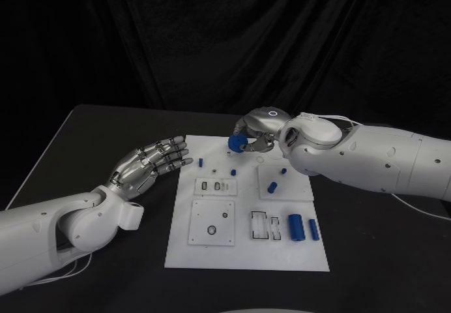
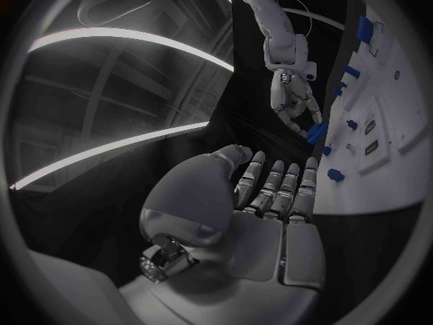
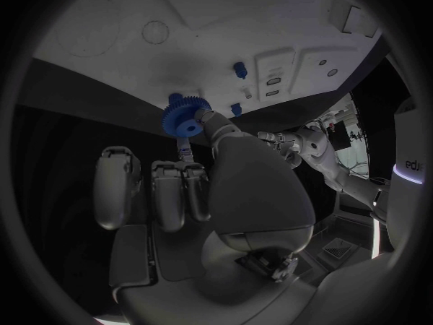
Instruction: Assemble the parts on the task board
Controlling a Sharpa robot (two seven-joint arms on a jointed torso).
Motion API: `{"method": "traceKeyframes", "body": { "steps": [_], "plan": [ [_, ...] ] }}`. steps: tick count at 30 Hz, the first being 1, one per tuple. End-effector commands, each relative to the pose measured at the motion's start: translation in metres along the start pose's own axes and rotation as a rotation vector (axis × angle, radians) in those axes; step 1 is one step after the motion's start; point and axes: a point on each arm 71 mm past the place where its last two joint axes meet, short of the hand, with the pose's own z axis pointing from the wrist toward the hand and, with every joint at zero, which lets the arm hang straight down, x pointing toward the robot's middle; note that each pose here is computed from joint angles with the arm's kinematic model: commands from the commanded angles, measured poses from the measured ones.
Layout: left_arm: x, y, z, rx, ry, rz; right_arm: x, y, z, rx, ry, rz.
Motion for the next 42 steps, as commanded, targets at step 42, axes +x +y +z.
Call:
{"method": "traceKeyframes", "body": {
  "steps": [42],
  "plan": [
    [0.0037, -0.0028, 0.0050, 0.088, 0.025, -0.016, 0.029, 0.018, 0.018, -0.021, 0.102, 0.003]
  ]
}}
